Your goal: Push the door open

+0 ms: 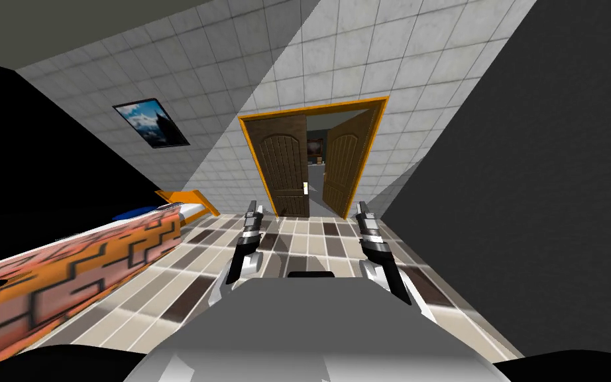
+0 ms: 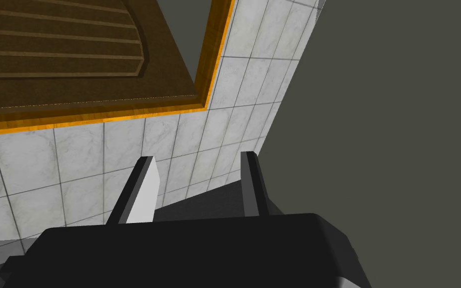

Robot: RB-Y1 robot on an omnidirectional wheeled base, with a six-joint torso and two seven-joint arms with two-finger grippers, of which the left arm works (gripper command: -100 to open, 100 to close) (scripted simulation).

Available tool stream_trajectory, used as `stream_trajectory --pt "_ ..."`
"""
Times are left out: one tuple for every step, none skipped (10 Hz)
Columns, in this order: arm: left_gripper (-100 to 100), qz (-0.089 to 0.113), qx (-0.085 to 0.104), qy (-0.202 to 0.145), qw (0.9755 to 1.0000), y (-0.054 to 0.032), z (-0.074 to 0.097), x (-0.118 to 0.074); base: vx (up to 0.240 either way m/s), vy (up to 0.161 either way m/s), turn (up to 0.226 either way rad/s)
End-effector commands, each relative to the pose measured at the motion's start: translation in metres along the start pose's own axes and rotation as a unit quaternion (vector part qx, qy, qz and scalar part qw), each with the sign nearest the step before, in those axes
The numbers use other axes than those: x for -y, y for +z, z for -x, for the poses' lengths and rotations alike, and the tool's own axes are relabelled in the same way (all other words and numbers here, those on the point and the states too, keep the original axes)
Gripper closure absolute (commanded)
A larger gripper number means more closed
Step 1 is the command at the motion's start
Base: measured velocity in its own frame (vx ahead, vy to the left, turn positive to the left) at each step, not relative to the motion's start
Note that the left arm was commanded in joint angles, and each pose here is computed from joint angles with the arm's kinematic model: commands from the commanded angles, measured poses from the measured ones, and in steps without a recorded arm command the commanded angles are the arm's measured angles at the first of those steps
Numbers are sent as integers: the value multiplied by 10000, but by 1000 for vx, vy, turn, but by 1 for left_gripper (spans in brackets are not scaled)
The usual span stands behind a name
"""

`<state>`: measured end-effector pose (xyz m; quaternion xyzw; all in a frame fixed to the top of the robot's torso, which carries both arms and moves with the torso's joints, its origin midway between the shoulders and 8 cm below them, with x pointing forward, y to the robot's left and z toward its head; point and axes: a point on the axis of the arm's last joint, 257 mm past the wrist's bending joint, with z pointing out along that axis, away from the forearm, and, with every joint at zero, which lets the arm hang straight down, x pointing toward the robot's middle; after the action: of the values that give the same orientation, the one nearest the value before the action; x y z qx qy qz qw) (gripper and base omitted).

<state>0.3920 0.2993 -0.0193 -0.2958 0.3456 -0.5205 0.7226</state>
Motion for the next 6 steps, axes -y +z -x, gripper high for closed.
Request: stream_trajectory --pt "-100 146 -29 34 9999 -34 43 -176 65 -37 -177" --pt "-100 245 -41 59 9997 -46 78 -302 70 -41 -197" --pt "-100 344 -49 84 9994 -60 119 -427 83 -32 -194" --pt "-100 385 -50 109 9992 -54 166 -498 90 -25 -186" --pt "-100 442 -52 109 9989 -74 164 -550 57 -14 -55" --pt "-100 546 -51 135 9984 -91 217 -679 52 -15 -129"
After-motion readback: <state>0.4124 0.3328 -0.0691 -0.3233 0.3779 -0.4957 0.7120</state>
